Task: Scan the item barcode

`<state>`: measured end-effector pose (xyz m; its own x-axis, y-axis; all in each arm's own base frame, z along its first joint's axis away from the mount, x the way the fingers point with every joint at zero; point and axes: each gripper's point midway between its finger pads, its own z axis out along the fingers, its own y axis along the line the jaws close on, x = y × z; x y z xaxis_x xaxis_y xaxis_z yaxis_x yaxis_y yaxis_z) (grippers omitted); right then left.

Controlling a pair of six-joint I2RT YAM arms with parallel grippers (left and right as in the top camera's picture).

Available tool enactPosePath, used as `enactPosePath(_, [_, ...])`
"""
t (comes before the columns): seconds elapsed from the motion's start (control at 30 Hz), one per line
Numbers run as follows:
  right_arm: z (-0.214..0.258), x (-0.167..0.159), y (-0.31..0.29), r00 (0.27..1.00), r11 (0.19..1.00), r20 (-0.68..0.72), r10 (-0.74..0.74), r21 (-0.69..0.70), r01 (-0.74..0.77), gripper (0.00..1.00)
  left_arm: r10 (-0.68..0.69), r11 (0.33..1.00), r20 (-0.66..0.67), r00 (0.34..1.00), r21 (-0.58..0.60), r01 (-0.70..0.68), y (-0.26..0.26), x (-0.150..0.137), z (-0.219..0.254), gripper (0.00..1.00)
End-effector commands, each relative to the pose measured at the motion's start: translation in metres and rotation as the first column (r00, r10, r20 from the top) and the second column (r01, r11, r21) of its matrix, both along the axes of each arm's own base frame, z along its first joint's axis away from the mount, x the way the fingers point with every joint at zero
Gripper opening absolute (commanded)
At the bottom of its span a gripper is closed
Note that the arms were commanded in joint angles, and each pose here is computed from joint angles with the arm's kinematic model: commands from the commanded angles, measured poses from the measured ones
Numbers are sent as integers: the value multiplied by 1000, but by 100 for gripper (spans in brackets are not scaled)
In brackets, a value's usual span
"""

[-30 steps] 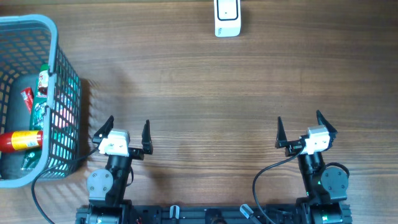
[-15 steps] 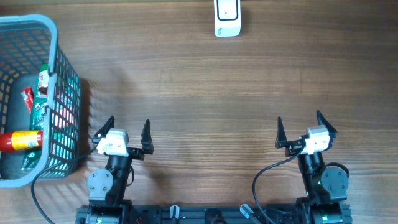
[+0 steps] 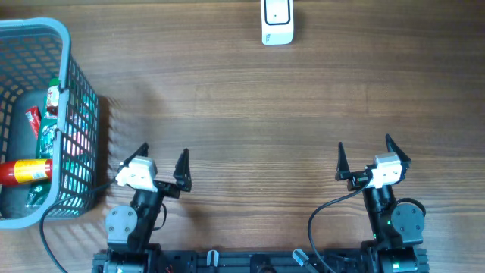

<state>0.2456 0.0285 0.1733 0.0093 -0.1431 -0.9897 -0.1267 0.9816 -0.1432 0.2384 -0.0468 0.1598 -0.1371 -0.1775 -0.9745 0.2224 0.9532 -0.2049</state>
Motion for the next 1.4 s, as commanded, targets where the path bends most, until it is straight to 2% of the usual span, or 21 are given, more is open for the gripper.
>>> enactPosePath(0.0, [-1, 0, 3, 1000, 1000, -2, 19, -13, -19, 100, -79, 996, -51, 996, -32, 78, -13, -9, 3, 100])
enactPosePath(0.13, [-1, 0, 3, 1000, 1000, -2, 19, -13, -19, 100, -79, 996, -44, 996, -31, 78, -13, -17, 26, 100])
enactPosePath(0.37, [-1, 0, 4, 1000, 1000, -2, 20, -13, -20, 100, -79, 996, 55, 995, -30, 81, -12, -34, 84, 100])
enactPosePath(0.57, [-1, 0, 4, 1000, 1000, -2, 20, -13, -20, 100, -72, 997, 60, 996, -32, 74, -10, -45, 113, 100])
enactPosePath(0.73, [-1, 0, 4, 1000, 1000, -2, 20, -13, -20, 100, -47, 998, 17, 999, -47, 48, -6, -35, 135, 100])
enactPosePath(1.0, [-1, 0, 3, 1000, 1000, -2, 19, -13, -19, 100, -47, 998, -100, 994, -37, 44, -9, -2, 210, 100])
enactPosePath(1.2, [-1, 0, 3, 1000, 1000, -2, 19, -13, -19, 100, -115, 993, -164, 980, -59, 106, -21, 16, 209, 100])
enactPosePath(1.37, [-1, 0, 3, 1000, 1000, -2, 19, -13, -19, 100, -77, 996, -163, 984, -50, 70, -16, 29, 209, 100])
